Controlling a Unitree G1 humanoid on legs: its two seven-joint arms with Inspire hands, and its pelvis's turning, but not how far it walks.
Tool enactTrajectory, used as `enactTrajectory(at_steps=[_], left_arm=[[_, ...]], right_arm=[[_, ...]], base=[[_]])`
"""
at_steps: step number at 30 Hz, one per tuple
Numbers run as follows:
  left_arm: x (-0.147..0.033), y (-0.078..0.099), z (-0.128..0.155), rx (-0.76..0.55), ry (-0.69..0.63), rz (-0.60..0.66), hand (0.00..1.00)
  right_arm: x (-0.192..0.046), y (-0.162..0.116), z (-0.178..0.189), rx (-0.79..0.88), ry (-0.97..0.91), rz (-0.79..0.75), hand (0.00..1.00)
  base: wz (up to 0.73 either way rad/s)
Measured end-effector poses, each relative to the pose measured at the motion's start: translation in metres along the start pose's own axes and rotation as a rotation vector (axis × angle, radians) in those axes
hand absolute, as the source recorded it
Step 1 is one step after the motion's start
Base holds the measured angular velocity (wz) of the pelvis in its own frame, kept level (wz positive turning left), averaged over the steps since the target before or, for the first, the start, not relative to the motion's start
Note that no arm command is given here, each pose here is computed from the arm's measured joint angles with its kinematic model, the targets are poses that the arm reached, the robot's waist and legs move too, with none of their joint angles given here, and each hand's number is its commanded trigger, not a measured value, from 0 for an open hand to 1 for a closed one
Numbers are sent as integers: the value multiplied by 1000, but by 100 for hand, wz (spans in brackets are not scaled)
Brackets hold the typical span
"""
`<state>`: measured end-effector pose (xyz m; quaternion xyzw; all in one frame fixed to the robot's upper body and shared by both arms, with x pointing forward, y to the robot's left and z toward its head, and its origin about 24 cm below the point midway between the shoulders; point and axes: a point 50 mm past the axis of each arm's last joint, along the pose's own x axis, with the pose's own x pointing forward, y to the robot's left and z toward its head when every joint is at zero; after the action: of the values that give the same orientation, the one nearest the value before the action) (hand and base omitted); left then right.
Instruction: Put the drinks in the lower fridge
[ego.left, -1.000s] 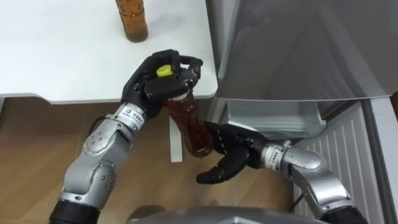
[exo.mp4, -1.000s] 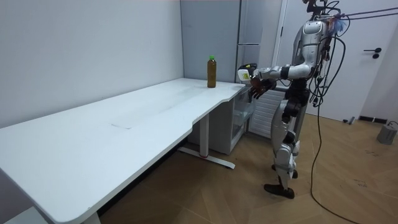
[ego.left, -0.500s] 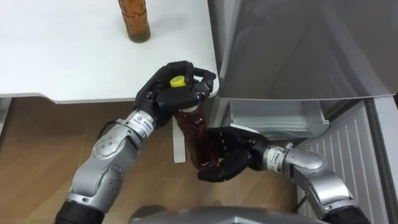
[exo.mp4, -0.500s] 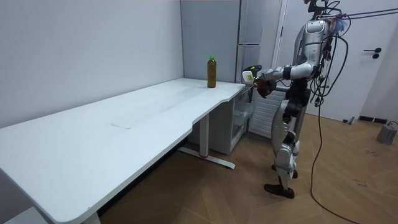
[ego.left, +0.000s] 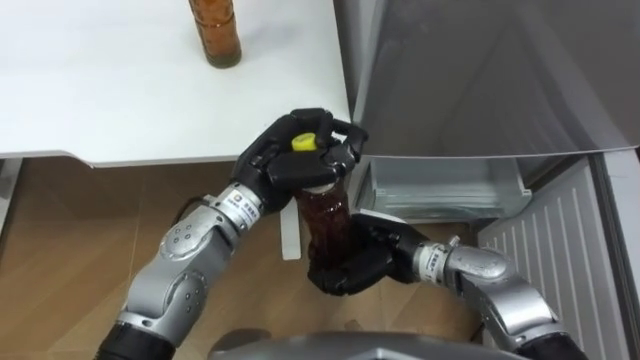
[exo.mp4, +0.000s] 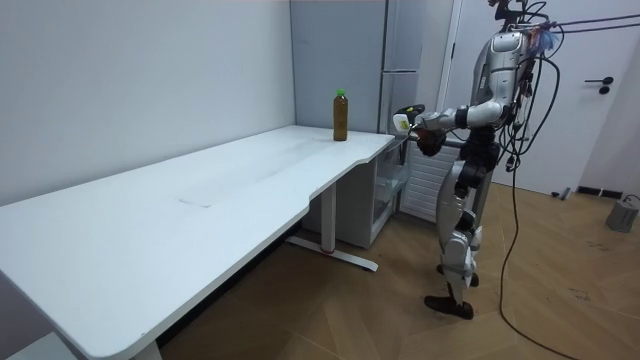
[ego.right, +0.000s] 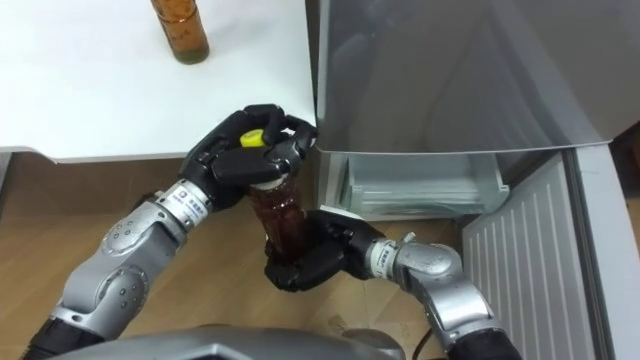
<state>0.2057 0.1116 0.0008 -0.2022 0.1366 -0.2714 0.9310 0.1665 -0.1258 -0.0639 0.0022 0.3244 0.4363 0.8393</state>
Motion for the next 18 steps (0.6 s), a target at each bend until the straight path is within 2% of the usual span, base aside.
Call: enactTrajectory(at_steps=[1,2,18], left_arm=[[0,0,0,0,0,0,30],[0,0,0,0,-1,-1,0],[2,0,4,-10,-43,0,0]], right_arm=[[0,0,0,0,0,0,100],[0,0,0,0,0,0,100],[0,1,1,29,-25,16,100]], base=[[0],[0],[0]])
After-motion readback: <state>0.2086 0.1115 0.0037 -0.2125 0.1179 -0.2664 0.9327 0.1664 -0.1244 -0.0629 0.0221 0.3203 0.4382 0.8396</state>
